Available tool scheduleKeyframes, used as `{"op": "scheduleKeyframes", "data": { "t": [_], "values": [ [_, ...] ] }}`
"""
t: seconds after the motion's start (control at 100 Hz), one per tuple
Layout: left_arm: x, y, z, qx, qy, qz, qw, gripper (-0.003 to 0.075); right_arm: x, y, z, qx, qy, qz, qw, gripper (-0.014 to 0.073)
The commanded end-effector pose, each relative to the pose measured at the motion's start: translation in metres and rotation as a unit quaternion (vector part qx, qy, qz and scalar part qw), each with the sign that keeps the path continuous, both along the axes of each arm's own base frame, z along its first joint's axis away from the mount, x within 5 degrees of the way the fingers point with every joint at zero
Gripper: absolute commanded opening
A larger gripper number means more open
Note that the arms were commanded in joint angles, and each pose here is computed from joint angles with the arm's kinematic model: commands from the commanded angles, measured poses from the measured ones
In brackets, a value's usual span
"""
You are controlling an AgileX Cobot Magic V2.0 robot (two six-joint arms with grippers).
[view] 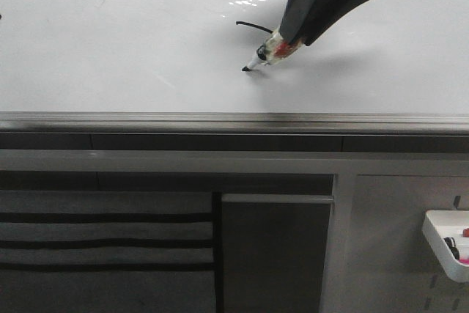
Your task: Write number 3 on whiteboard
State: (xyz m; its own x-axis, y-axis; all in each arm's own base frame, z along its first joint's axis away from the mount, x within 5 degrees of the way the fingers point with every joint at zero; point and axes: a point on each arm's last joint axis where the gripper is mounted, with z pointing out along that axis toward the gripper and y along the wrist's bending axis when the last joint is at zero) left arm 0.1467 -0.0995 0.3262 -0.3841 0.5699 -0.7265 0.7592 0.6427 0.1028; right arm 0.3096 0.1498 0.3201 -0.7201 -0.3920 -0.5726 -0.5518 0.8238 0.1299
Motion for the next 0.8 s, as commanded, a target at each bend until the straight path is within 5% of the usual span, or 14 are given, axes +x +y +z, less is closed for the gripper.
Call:
{"op": "scheduleKeyframes", "data": {
  "t": [0.0,0.16,0.35,0.51,0.79],
  "values": [
    [0.003,-0.001,0.012,-0.028,-0.028,0.011,0.999,0.0338,-0.005,-0.022,0.027,-0.013,-0.054,-0.026,0.998,-0.0007],
    [0.003,-0.001,0.012,-0.023,-0.028,0.010,0.999,0.0338,-0.015,-0.018,0.001,-0.011,-0.023,-0.022,0.999,-0.0007],
    [-0.002,0.000,0.008,-0.012,0.000,0.001,1.000,0.0338,-0.002,0.017,-0.014,0.032,-0.063,-0.013,0.997,-0.0007],
    [-0.002,0.000,0.008,-0.013,0.001,0.001,1.000,0.0338,-0.006,0.035,0.011,0.045,-0.075,0.020,0.996,-0.0007],
    [-0.001,-0.001,0.008,-0.018,0.001,0.002,1.000,0.0338,-0.087,0.039,0.048,0.031,-0.136,0.158,0.977,-0.0007]
  ]
}}
